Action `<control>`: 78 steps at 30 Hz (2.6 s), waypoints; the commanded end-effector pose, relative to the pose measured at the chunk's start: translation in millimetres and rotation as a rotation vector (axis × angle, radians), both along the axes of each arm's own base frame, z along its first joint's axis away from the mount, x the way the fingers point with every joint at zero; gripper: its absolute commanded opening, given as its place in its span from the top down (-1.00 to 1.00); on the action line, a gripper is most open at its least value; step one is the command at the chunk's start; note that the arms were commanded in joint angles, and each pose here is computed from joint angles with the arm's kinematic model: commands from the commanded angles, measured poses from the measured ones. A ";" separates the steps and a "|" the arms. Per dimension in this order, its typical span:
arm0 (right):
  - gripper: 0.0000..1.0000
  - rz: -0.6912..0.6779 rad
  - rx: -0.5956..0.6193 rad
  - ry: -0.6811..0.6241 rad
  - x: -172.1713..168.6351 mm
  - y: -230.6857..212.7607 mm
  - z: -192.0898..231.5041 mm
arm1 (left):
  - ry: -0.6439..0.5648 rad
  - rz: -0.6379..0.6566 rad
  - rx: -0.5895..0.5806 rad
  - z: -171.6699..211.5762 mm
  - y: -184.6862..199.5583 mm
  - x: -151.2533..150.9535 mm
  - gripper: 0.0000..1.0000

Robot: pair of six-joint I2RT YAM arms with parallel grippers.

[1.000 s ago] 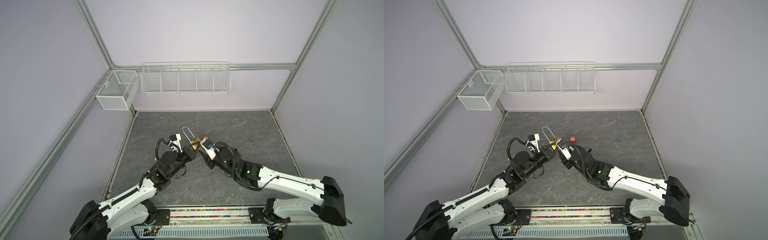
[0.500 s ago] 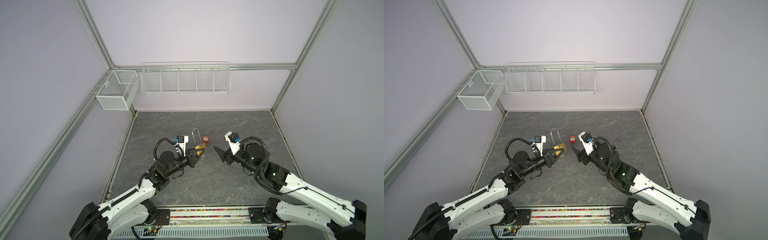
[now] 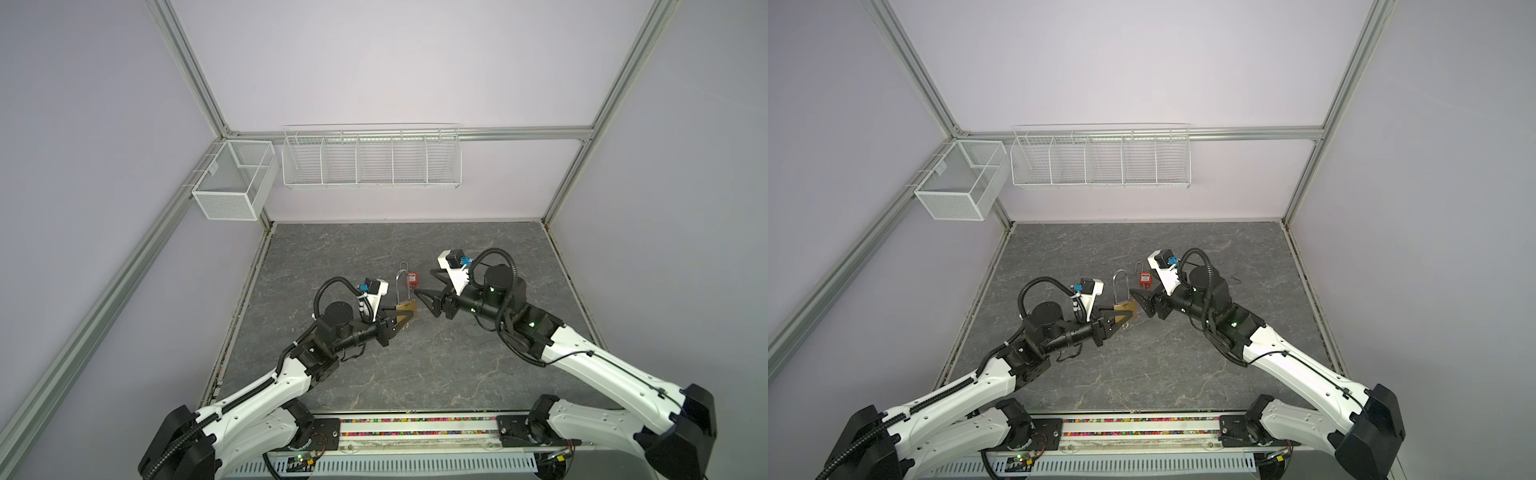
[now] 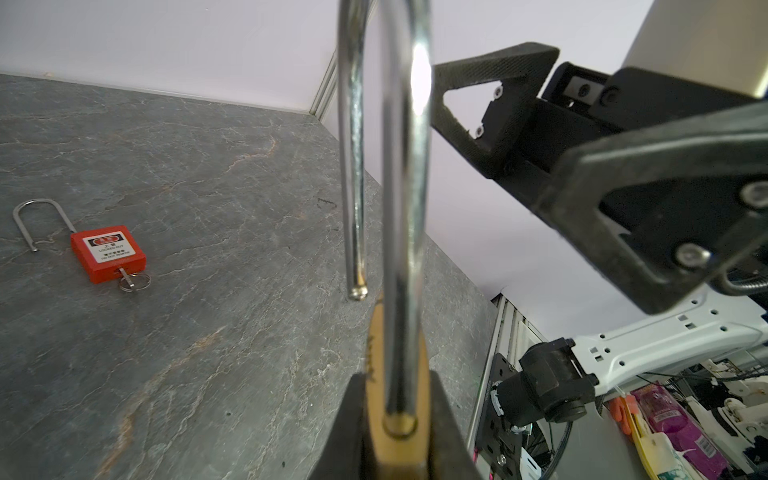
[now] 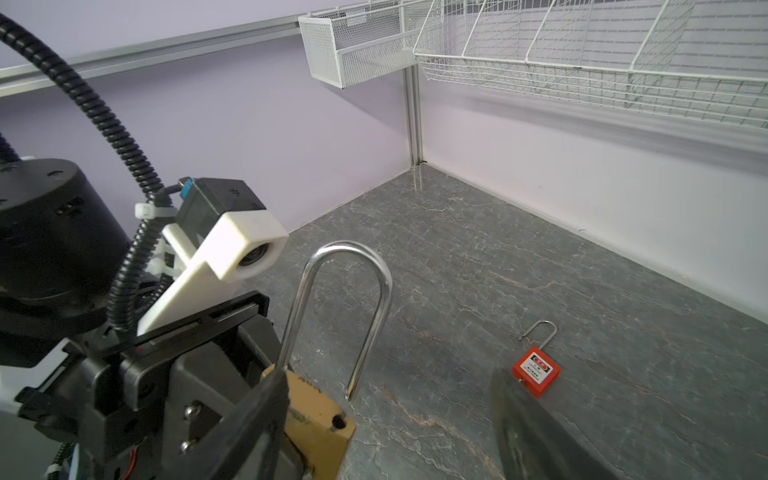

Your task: Unlock with the key

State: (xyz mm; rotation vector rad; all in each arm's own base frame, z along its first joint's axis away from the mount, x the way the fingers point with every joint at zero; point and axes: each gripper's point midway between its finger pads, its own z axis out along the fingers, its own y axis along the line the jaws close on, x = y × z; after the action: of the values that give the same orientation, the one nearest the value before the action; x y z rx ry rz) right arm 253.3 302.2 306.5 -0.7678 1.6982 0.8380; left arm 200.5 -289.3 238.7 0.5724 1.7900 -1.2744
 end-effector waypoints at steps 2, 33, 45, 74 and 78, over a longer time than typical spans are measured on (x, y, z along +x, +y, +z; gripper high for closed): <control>-0.44 0.052 0.051 0.020 1.7 12.6 16.4 | -0.140 -0.049 -0.100 48.2 -3.3 -6.3 1.00; -0.39 -0.212 0.034 0.050 56.3 6.7 16.6 | -0.106 -0.157 -0.123 40.3 -23.9 -13.1 1.00; -0.50 -0.236 0.002 0.023 54.6 -3.0 19.5 | -0.109 -0.167 -0.127 42.1 -24.7 -16.1 1.00; -0.72 -0.238 -0.158 0.170 31.8 -25.0 -20.2 | -0.133 -0.213 -0.171 60.3 -30.2 -19.4 1.00; -0.72 -0.241 -0.171 0.163 37.3 -21.3 -18.7 | -0.136 -0.228 -0.174 61.8 -30.2 -22.4 1.00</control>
State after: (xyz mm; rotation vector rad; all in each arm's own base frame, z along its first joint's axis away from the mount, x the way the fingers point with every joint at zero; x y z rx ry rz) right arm 281.1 283.1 277.5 -0.6291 2.0033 0.6423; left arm 187.9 -318.5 249.0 0.7034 1.7161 -1.4494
